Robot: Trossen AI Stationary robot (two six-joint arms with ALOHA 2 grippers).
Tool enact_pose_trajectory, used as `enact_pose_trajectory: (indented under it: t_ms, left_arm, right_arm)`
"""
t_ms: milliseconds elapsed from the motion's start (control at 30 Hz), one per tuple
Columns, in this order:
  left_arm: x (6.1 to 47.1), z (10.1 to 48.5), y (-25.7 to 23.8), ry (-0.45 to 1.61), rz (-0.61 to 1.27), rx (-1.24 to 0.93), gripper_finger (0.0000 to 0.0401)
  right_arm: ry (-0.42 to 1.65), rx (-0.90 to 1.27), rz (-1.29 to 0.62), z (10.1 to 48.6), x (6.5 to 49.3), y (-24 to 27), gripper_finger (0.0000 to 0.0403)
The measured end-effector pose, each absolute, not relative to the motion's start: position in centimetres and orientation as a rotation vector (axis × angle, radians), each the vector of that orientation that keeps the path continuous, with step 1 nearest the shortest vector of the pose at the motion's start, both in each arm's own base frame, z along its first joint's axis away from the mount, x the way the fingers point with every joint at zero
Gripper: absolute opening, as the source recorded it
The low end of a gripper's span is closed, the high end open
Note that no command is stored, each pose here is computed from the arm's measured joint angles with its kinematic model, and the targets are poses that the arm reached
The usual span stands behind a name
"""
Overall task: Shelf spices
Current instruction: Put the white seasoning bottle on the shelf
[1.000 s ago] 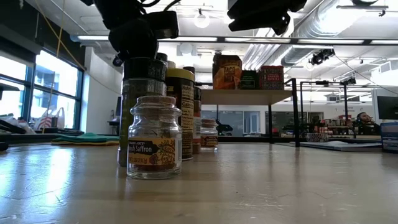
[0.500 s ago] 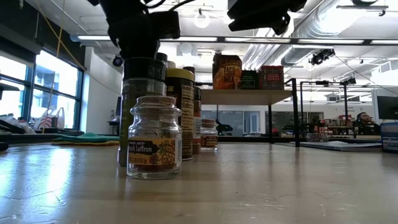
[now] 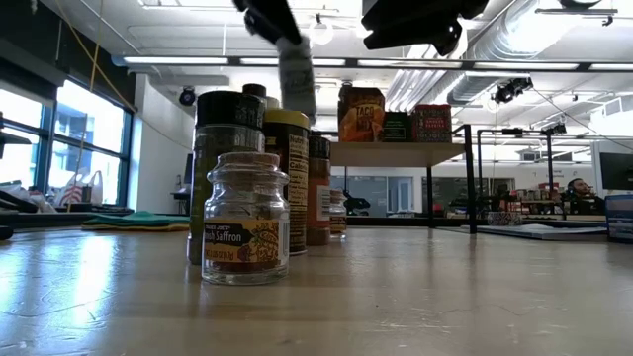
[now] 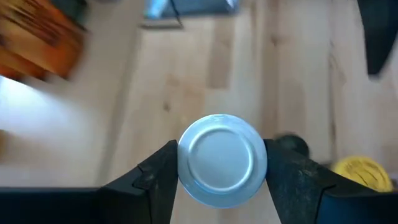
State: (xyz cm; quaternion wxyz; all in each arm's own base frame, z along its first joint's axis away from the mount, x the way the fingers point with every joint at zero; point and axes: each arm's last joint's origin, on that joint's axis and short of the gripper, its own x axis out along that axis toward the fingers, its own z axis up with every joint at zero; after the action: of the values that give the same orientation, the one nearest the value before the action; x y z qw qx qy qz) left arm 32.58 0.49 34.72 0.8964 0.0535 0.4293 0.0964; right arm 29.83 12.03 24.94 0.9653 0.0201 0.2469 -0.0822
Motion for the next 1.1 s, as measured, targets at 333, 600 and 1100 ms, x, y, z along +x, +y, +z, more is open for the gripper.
enact_pose_trajectory:
  t_ms: [333,600,1100]
  left_arm:
    - [31.4,38.7,8.8,0.789,0.314,0.093,0.0195]
    - [30.1,38.2,13.8,0.796,0.317,0.016,0.0195]
    - [31.9,35.5,15.3,0.913,0.297,0.143,0.0215]
  right_arm:
    - [0.484,0.049,-0.164,25.1,29.9,12.1,0.014]
    - [0.484,0.049,-0.167,25.1,29.9,12.0,0.014]
    - [0.483,0.046,-0.176,25.1,29.9,12.0,0.014]
